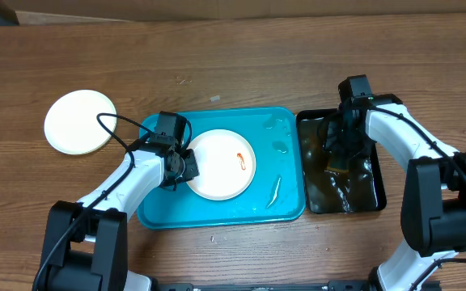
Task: Clean dirty plates on tray and stack at the side
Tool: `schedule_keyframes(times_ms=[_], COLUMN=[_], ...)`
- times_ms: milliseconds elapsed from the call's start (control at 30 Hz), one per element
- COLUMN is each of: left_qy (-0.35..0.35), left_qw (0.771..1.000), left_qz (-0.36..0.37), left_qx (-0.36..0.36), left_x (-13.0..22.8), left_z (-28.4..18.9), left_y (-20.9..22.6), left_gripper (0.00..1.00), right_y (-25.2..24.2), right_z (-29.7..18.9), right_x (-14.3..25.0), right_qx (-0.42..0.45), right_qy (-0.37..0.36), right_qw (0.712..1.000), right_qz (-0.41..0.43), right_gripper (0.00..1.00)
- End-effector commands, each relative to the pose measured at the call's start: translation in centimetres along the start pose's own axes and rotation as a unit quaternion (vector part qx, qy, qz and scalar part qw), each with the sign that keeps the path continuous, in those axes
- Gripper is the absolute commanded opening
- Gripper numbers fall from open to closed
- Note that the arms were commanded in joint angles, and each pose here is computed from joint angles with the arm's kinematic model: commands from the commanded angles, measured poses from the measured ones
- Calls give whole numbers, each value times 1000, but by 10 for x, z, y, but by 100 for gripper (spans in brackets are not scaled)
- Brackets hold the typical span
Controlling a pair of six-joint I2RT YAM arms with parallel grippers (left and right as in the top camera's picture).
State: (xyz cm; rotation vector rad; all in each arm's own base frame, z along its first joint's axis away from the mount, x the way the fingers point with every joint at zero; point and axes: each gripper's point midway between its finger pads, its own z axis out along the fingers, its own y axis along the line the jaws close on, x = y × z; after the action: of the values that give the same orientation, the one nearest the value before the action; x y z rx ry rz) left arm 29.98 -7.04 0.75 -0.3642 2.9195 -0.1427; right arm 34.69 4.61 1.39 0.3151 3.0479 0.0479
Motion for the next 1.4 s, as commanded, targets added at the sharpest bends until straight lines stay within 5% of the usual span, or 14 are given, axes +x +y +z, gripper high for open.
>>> schedule_keyframes(times_ms=[0,200,633,867,1367], left_qy=[4,3,-25,-31,-19], left_qw=[1000,1000,999,999,999], left_qz=[9,9,9,9,30], left_qx=[-5,-5,-19,-17,22], left_x=[3,3,-9,-12,-10], left_z=[2,2,2,2,0], left_y=[3,3,6,5,-9], left_gripper=[21,17,27,7,6], right_y=[2,4,5,-3,-9], right_z=[-13,-13,-66,-67,-67], right_x=[-13,-13,-23,-24,-9], right_qx=[-4,-11,7,29,47], right_qy=[-28,-25,-10,-13,15], right_qw=[1000,1000,1000,999,999], right_qz=[1,1,-26,-26,-17], right_gripper=[49,4,4,4,4])
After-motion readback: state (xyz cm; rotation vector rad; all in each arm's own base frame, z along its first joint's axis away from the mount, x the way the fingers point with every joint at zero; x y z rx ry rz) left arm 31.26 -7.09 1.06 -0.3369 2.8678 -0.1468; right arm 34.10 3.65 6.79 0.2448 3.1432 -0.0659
